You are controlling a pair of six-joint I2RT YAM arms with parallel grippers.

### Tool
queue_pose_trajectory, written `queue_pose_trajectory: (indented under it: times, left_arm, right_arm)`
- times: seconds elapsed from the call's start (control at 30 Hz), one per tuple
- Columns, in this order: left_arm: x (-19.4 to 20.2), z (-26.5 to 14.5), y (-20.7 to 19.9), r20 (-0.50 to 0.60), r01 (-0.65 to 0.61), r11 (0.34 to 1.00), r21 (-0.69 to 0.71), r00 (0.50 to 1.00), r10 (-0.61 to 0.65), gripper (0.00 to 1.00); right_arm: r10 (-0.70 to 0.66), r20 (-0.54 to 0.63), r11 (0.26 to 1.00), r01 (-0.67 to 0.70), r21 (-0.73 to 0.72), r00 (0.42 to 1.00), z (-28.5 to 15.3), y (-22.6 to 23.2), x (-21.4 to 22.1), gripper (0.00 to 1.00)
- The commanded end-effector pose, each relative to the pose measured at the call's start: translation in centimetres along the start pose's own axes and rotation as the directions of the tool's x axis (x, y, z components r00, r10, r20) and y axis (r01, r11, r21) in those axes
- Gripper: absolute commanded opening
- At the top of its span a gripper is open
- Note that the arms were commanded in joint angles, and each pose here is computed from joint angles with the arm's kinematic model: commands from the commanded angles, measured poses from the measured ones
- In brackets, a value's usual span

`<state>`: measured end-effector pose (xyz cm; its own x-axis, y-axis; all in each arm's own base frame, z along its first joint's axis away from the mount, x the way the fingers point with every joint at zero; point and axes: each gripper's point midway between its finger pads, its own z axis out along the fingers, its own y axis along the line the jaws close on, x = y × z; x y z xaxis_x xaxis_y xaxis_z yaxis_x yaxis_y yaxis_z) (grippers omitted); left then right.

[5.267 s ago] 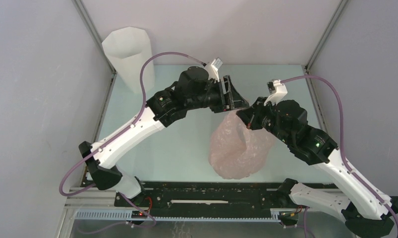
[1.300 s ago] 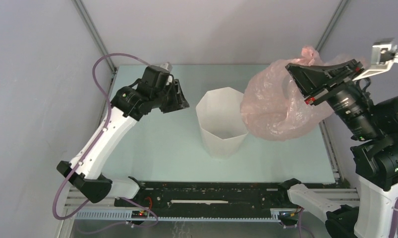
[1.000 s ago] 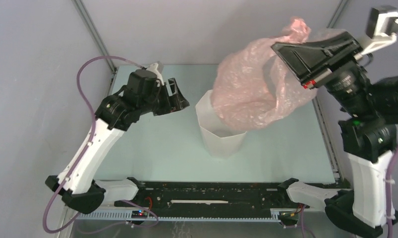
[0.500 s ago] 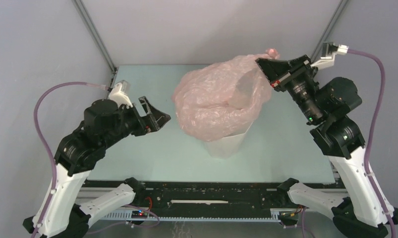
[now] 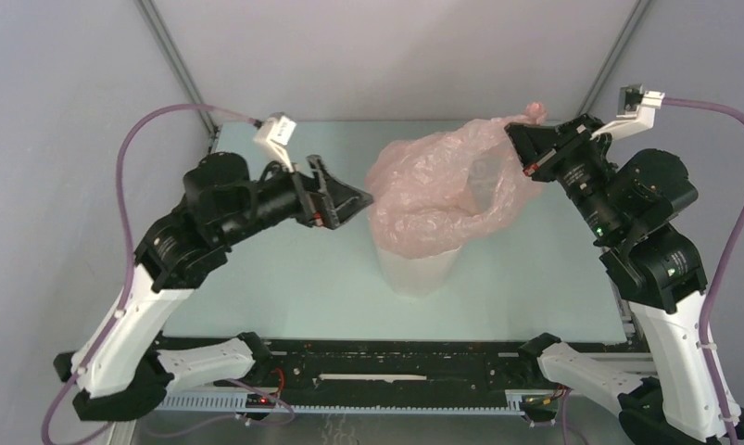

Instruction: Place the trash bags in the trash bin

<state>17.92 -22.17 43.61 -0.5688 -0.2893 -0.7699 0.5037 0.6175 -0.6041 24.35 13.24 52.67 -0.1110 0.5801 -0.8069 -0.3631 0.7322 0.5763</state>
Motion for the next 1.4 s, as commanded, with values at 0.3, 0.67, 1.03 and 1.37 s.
queue_pose_trajectory:
  times: [0.3, 0.67, 1.03, 1.37]
  left_arm:
    - [4.4, 13.7, 2.1, -0.250, -0.353, 0.918, -0.183, 0.919, 0.304, 0.86]
    - [8.9, 16.5, 3.1, -0.415, -0.316, 0.933, -0.172, 0.882, 0.223, 0.76]
    - [2.3, 5.7, -0.2, -0.116, -0.285, 0.956, -0.069, 0.954, 0.276, 1.00]
    - [-0.4, 7.6, 1.0, -0.031, -0.122, 0.986, -0.117, 0.992, 0.119, 1.00]
  right_arm:
    - [0.002, -0.205, 0.980, -0.043, -0.195, 0.979, -0.6, 2.4, 5.1, 0.00]
    - [-0.032, -0.338, 0.946, -0.081, -0.313, 0.941, -1.6, 3.8, 8.4, 0.00]
    - [-0.085, -0.425, 0.938, -0.072, -0.339, 0.901, -1.2, 3.3, 10.8, 0.00]
    - [-0.068, -0.460, 0.898, -0.146, -0.415, 0.885, -2.1, 5.5, 11.1, 0.00]
